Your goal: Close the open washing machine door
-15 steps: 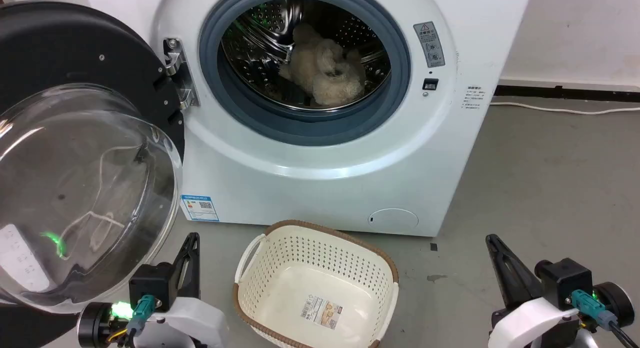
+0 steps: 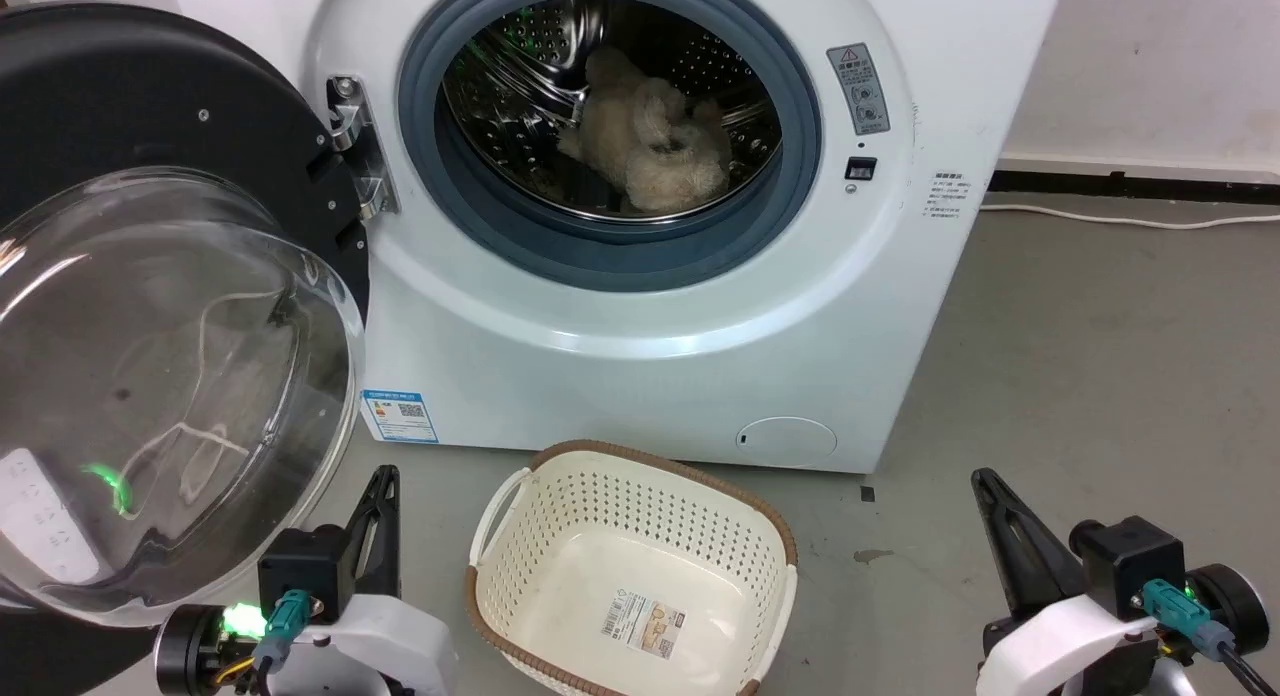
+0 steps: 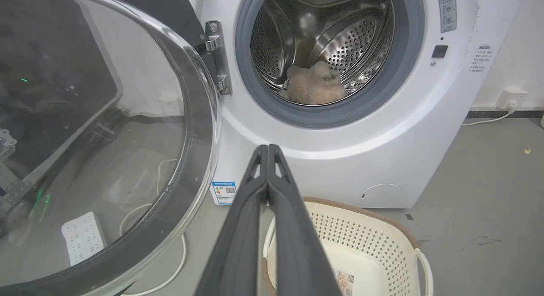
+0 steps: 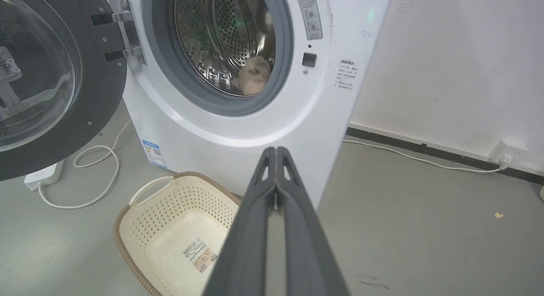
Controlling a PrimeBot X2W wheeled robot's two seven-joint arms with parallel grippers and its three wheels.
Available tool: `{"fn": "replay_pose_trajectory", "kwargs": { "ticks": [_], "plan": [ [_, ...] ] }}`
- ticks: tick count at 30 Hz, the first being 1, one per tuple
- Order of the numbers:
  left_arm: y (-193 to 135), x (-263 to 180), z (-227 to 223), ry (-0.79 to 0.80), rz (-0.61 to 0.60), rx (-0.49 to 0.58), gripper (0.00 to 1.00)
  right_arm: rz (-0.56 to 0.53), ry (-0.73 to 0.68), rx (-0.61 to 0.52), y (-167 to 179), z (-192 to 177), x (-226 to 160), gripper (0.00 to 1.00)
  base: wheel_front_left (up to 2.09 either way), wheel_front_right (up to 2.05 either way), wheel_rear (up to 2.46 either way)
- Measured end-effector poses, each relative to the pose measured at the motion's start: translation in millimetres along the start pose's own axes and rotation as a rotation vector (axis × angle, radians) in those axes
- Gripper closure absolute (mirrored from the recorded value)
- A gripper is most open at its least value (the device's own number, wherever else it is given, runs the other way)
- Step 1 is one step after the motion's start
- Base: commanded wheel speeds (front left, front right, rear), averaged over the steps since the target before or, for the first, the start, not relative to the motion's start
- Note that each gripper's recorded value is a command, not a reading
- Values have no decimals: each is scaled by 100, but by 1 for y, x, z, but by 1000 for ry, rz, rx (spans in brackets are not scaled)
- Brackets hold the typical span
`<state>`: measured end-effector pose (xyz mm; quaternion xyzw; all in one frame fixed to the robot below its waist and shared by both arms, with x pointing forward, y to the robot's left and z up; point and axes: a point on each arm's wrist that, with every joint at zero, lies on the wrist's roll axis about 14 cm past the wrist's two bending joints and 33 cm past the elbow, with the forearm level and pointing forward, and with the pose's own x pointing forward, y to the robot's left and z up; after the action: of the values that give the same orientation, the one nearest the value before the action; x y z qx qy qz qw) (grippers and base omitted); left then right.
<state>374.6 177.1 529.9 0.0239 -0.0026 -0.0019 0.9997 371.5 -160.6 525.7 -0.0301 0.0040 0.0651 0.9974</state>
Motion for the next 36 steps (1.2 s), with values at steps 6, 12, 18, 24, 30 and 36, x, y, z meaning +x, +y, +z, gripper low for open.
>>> {"fn": "replay_pose_trajectory", "kwargs": {
  "ticks": [6,12,18,24,30,36],
  "plan": [
    [0,0,0,0,0,0,100,0,0,0,0,0,0,100,0,0,0],
    [0,0,0,0,0,0,100,0,0,0,0,0,0,100,0,0,0],
    [0,0,0,0,0,0,100,0,0,0,0,0,0,100,0,0,0],
    [0,0,0,0,0,0,0,0,0,0,0,0,0,0,0,0,0],
    [0,0,0,1,-1,0,0,0,1,0,0,0,0,0,0,0,0],
    [-2,0,1,-10,-5,0,0,-5,-8,7,-2,1,0,0,0,0,0]
  ]
}}
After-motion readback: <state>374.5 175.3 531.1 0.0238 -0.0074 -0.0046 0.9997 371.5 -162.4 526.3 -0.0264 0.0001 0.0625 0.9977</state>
